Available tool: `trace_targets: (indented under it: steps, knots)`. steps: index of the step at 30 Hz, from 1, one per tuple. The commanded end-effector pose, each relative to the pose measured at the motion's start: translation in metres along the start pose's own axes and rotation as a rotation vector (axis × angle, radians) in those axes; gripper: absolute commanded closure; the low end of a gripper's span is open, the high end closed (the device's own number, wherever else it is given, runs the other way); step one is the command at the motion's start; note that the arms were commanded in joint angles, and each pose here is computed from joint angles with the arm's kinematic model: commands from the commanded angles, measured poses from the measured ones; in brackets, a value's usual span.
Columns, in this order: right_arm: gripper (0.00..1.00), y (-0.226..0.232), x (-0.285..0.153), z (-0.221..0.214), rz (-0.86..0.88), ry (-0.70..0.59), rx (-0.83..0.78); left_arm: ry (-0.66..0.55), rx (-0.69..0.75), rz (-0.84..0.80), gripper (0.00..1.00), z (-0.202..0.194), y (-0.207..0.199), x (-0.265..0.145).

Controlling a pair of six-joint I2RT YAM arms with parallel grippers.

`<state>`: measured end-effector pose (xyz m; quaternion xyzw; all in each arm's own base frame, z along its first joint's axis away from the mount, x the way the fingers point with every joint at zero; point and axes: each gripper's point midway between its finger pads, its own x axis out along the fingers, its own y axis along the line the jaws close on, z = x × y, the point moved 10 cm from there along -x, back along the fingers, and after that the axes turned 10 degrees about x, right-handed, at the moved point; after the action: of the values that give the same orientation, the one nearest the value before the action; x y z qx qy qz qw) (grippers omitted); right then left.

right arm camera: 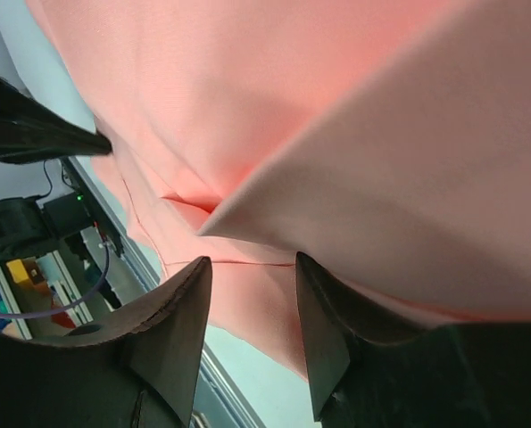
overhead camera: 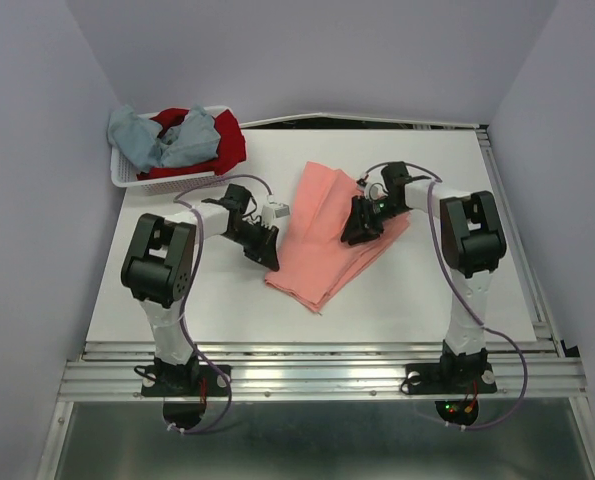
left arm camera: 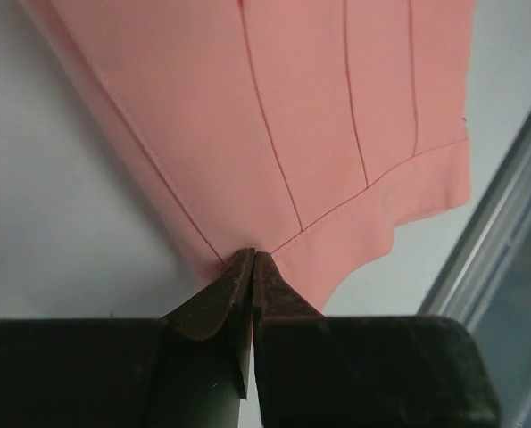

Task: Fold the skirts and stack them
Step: Fold the skirt

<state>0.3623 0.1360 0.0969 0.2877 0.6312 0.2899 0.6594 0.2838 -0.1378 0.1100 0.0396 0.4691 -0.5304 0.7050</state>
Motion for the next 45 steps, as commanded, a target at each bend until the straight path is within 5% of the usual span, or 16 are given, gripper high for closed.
trace_targets:
  steps: [1, 5, 10, 13, 18, 25, 32, 45]
  knots:
    - [0.5, -0.043, 0.01, 0.012, -0.29, -0.032, -0.096, 0.004, -0.028, -0.124, 0.88, -0.012, -0.002, 0.009]
    - [0.5, -0.037, 0.004, 0.031, -0.327, -0.056, -0.153, 0.062, -0.121, -0.004, 0.98, -0.02, 0.018, 0.018]
    - [0.48, -0.036, 0.001, 0.048, -0.369, -0.065, -0.217, 0.048, -0.121, 0.079, 0.98, -0.018, 0.022, 0.011]
    - [0.45, -0.026, -0.005, 0.062, -0.354, -0.082, -0.271, -0.043, 0.038, 0.09, 0.8, -0.002, -0.001, -0.014]
    - [0.37, 0.021, -0.026, 0.068, -0.193, -0.106, -0.385, -0.136, 0.389, 0.295, 0.31, 0.023, -0.047, -0.058]
    - [0.3, 0.091, -0.05, 0.05, -0.114, -0.143, -0.522, -0.066, 0.935, 0.576, 0.12, 0.008, -0.091, -0.061]
    - [0.3, 0.112, -0.036, 0.016, -0.001, -0.107, -0.484, -0.064, 1.199, 0.745, 0.11, -0.003, -0.121, -0.011]
    - [0.39, 0.049, 0.044, -0.011, -0.004, 0.065, -0.343, 0.009, 1.317, 0.761, 0.11, -0.02, -0.127, 0.059]
